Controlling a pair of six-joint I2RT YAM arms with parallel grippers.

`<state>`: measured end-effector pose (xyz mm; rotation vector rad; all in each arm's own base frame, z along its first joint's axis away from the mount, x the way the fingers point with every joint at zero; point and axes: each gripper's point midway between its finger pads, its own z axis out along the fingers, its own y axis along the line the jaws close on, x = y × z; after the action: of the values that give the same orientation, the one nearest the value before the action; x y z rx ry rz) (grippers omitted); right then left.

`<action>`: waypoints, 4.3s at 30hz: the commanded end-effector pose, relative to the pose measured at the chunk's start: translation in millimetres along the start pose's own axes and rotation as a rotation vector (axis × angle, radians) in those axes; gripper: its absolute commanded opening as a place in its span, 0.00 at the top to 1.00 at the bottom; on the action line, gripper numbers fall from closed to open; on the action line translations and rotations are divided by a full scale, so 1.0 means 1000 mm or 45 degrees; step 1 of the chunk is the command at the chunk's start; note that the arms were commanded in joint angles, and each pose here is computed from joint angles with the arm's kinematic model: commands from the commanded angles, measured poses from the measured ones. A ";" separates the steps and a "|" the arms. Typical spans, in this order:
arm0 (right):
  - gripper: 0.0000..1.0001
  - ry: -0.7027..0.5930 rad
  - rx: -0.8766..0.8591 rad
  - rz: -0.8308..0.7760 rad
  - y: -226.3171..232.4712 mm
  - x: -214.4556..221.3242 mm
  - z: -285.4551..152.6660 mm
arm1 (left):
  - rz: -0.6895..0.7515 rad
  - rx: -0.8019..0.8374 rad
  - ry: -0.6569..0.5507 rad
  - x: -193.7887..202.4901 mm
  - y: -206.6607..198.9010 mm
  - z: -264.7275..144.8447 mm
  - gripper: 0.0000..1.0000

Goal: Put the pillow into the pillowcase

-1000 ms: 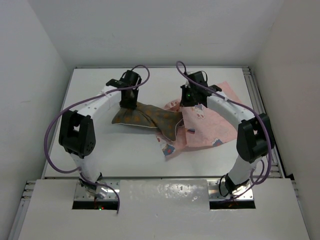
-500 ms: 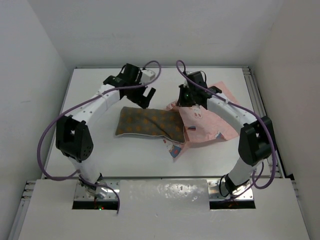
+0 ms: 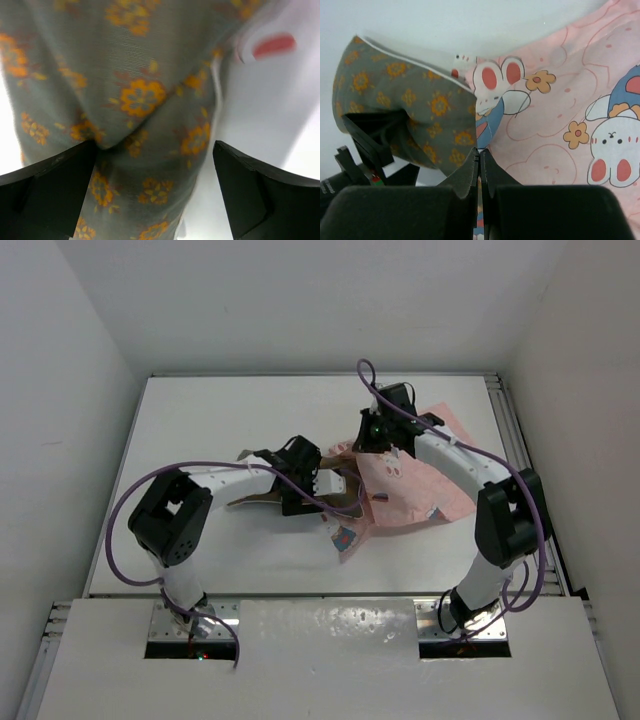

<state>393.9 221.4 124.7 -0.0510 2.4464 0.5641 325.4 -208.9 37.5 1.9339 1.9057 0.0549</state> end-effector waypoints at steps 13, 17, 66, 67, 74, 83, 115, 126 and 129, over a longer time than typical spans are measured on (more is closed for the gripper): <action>1.00 -0.023 -0.028 0.017 0.000 0.004 -0.003 | 0.027 0.039 -0.125 -0.034 0.033 -0.063 0.04; 1.00 -0.016 -0.029 0.023 0.000 0.007 -0.002 | 0.040 -0.001 -0.088 -0.014 0.053 -0.060 0.01; 1.00 0.097 -0.211 0.164 0.047 -0.018 -0.039 | -1.078 -0.859 -0.054 0.013 0.176 -0.135 1.00; 1.00 0.111 -0.240 0.165 0.049 -0.017 -0.040 | -1.101 -0.880 -0.066 0.015 0.181 -0.138 1.00; 1.00 0.137 -0.322 0.170 0.068 -0.031 -0.036 | -1.069 -0.853 -0.114 0.007 0.183 -0.137 1.00; 1.00 0.073 -0.450 0.290 0.103 -0.059 0.003 | -0.561 -0.532 -0.226 -0.089 0.100 -0.066 1.00; 0.85 0.094 -0.123 0.251 -0.010 -0.016 0.038 | -0.823 -0.165 -0.212 -0.026 0.185 0.065 0.17; 0.01 -0.037 0.078 0.098 -0.018 -0.008 0.008 | -0.955 -0.203 -0.027 0.030 0.152 0.092 0.72; 0.01 -0.024 0.225 0.167 -0.037 0.009 0.001 | -0.988 -0.144 0.002 0.040 0.129 0.090 1.00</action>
<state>396.7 208.9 92.3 0.1233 2.5321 0.5403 509.6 -226.0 16.8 1.0000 2.2961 -0.1200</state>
